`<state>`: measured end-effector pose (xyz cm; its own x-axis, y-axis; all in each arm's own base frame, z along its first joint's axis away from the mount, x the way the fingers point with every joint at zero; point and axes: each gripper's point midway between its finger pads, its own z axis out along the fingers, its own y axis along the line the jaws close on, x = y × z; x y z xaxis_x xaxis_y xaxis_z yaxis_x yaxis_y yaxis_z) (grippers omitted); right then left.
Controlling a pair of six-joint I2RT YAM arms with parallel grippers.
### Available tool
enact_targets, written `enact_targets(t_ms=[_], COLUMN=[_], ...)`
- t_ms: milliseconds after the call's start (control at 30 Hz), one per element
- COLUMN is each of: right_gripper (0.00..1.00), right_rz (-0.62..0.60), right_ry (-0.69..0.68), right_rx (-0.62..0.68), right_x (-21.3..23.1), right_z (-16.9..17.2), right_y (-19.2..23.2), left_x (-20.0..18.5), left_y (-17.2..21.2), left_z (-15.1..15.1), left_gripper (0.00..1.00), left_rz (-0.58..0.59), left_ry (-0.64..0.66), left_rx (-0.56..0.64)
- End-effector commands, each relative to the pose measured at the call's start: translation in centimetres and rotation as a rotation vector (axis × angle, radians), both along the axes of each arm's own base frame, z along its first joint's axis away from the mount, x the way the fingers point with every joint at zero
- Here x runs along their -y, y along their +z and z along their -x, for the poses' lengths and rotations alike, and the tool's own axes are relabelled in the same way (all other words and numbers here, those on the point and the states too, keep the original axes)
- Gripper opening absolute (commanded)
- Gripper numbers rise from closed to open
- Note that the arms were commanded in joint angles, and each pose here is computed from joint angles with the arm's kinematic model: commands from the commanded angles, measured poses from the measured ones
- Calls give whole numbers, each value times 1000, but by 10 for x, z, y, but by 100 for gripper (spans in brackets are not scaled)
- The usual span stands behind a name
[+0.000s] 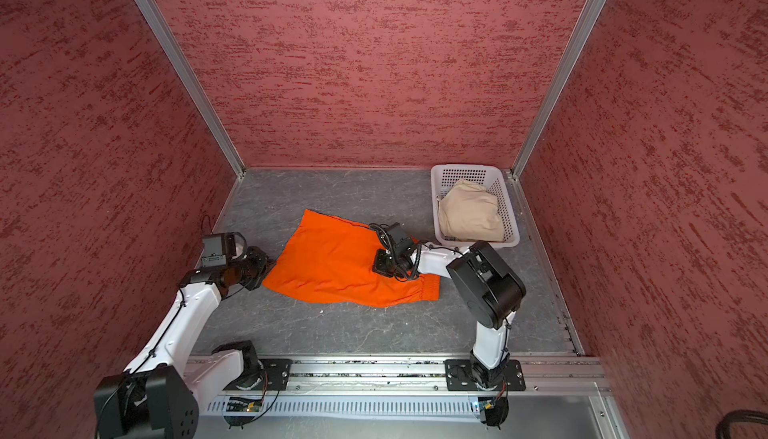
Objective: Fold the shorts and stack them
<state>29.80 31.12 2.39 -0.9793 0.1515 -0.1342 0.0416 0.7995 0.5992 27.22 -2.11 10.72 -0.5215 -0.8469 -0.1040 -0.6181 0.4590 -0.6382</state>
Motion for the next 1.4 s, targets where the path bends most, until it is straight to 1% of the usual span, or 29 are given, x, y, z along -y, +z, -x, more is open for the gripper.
enact_targets(t_ms=[0,100,167,200,267,333,400,500,600,667,700,767,867,967,1033,1133,1300,1367], right_gripper=[0,0,0,0,4,6,11,18,26,28,29,31,33,34,34,35,35,36], right_rz=[-41,-100,-135,-152,-177,-186,-202,-212,-204,-185,-180,-153,-139,-163,-165,-159,-172,-178], right_ry=[10,3,12,21,33,25,2,-65,-133,-177,-199,-240,-296,-346,-376,-405,-418,-423], right_rx=[-19,-12,5,21,70,120,167,232,262,275,299,313,310,302,301,293,268,260], right_x=[-29,-52,-68,-74,-80,-77,-63,-25,22,54,72,104,146,179,197,215,223,223], right_z=[7,5,-2,-6,-16,-24,-30,-37,-38,-37,-34,-30,-22,-17,-13,-9,-2,0], right_y=[-10,-9,-3,5,26,49,73,103,120,126,136,139,139,136,134,129,118,113], left_x=[3,9,14,17,26,35,51,80,111,136,152,184,236,282,308,335,365,372], left_y=[7,15,24,28,41,56,70,87,95,96,98,97,85,63,46,26,6,-1], left_z=[-9,-14,-18,-20,-25,-31,-37,-41,-44,-44,-43,-37,-20,4,23,40,67,75], left_gripper=[1,3,8,11,19,25,33,39,45,50,52,53,55,56,59,61,62,62], left_rz=[-54,-77,-93,-103,-138,-183,-231,-324,-403,-437,-453,-500,-572,-592,-615,-667,-606,-610], left_ry=[-34,-68,-101,-119,-178,-238,-325,-475,-616,-729,-794,-943,-1213,-1494,-1668,-1837,-2033,-2091], left_rx=[41,84,125,142,193,250,324,431,505,557,591,658,752,812,850,902,984,1014])
